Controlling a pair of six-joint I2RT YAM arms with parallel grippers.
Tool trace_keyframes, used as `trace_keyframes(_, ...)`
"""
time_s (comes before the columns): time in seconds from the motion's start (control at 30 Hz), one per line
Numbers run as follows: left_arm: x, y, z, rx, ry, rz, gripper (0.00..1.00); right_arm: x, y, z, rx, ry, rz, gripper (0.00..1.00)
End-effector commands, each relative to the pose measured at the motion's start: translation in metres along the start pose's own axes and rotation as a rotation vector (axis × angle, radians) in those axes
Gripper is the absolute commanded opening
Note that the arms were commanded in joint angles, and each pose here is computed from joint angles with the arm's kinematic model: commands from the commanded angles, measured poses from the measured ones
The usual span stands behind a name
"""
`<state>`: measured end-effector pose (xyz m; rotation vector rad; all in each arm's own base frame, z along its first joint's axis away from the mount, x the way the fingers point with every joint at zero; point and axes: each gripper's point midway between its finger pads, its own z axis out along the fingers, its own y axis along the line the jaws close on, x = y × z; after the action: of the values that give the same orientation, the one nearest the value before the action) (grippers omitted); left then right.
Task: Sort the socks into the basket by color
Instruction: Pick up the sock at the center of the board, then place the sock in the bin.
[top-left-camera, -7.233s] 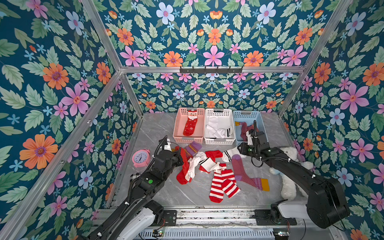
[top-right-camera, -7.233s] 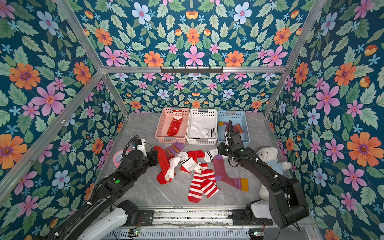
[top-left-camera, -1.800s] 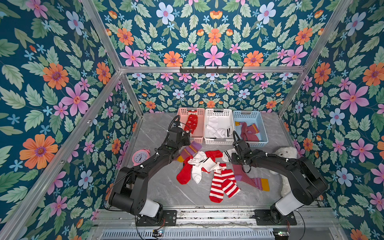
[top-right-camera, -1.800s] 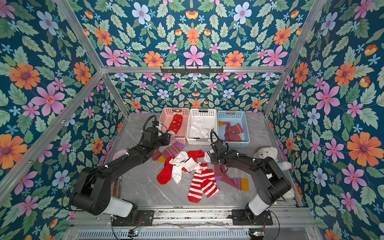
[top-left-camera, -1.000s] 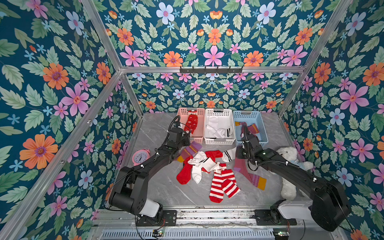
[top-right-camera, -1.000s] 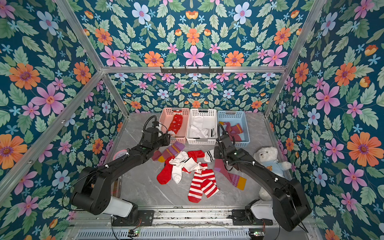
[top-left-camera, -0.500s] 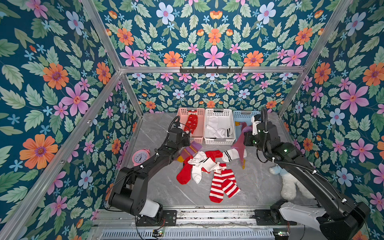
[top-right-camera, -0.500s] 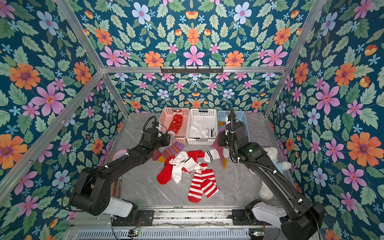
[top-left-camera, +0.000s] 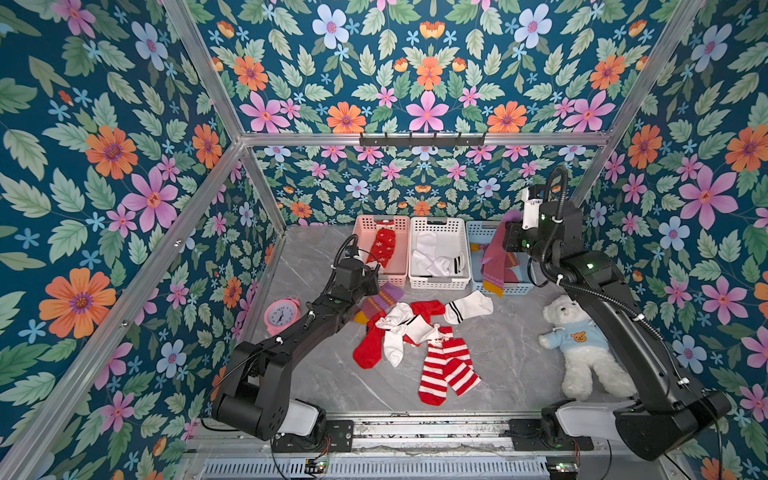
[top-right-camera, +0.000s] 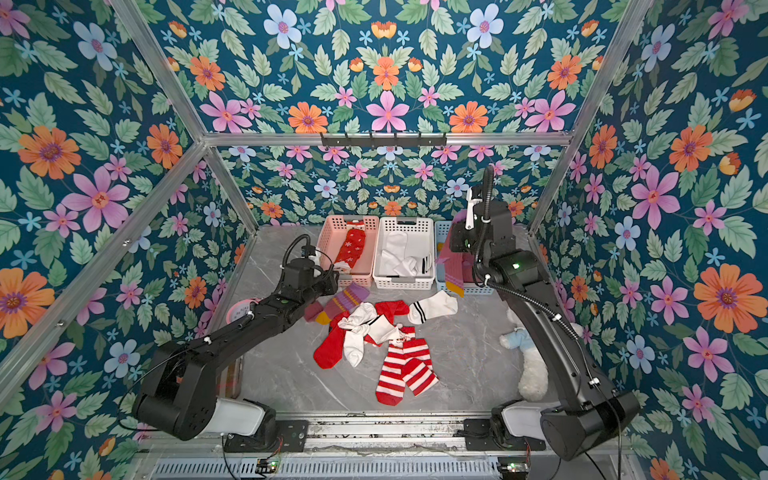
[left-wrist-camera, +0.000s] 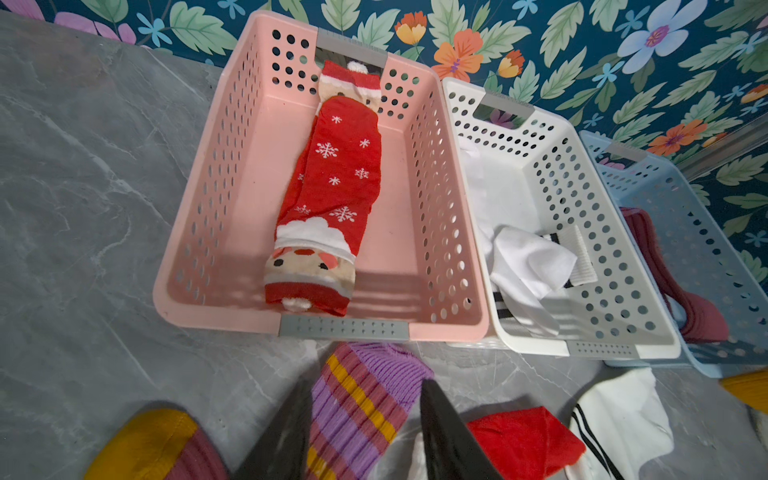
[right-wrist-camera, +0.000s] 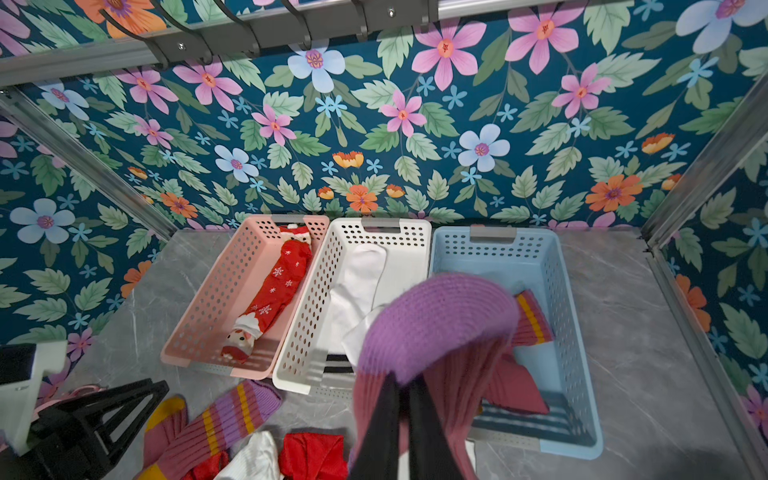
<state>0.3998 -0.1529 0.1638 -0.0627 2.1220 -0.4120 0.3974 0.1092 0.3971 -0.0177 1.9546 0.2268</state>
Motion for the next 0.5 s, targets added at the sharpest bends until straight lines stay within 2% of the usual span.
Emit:
trace_keyframes(0.0, -0.004, 0.002, -0.004, -0.008, -0.019, -0.01, 0.46, -0.013, -0.004, 0.009, 0.002, -0.01, -0.051, 0.1)
trace_keyframes(0.23, 0.002, 0.006, -0.008, -0.019, -0.01, -0.016, 0.46, -0.03, -0.039, 0.046, 0.026, -0.01, 0.005, 0.09)
trace_keyframes(0.47, 0.006, 0.008, -0.007, -0.027, 0.0, -0.021, 0.46, -0.038, -0.077, 0.106, 0.077, 0.011, 0.039, 0.08)
